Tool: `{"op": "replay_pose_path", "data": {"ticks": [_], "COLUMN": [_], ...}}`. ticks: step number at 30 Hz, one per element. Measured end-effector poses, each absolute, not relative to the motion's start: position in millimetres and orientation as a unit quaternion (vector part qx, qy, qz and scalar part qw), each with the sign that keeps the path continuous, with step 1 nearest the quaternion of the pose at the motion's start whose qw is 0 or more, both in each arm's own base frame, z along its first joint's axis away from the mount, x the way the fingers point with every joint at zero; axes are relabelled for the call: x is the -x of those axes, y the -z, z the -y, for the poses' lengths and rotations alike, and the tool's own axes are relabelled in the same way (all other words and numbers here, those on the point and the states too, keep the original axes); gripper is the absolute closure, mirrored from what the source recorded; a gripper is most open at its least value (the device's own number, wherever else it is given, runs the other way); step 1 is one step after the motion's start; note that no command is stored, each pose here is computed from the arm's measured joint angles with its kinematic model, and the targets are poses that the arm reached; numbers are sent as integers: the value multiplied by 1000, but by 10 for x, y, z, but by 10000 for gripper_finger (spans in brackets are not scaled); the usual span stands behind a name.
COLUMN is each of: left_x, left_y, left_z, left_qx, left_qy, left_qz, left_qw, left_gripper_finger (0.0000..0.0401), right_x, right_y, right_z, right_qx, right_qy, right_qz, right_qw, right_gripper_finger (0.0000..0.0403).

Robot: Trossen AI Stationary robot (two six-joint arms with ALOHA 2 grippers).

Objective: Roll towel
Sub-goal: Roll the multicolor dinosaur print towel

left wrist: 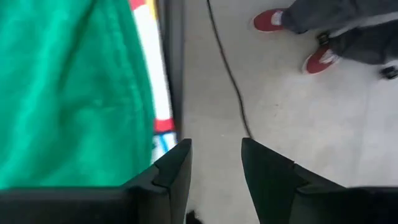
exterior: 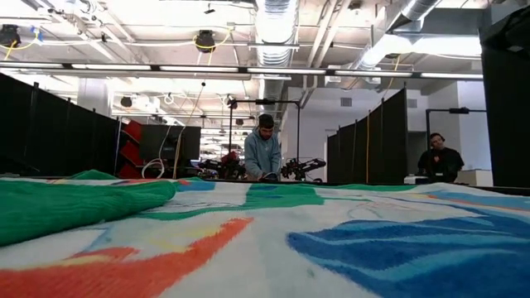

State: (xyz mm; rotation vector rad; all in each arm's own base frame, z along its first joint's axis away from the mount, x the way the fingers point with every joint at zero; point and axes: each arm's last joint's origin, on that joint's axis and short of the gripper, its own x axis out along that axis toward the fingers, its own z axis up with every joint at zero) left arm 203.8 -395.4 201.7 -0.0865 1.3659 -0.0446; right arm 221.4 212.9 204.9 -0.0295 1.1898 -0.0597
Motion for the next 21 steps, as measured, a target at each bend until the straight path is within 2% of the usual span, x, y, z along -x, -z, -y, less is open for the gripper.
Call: {"op": "replay_pose_path", "data": {"ticks": [5, 9, 13, 21], "left_x": [-2051, -2071, -2089, -2125], "left_y": [-2015, -2003, -1899, -1768], "left_z": [3952, 3868, 3766, 3734], "left_qx": [31, 38, 35, 44], "left_qy": [15, -54, -100, -95], "left_qz": [-615, -592, -600, -611], "left_qw": [788, 804, 793, 784], "left_gripper_finger": [274, 273, 269, 214], "right_x": [-2211, -2209, -2223, -2212], "right_y": [-2048, -2033, -1949, -1895], "right_z": [-2128, -2137, -2171, -2246], "right_qx": [14, 14, 17, -4], "right_qy": [29, 31, 37, 38], "right_qz": [-561, -563, -568, -574], "right_qw": [827, 826, 822, 818], "right_gripper_finger": [207, 207, 207, 207]}}
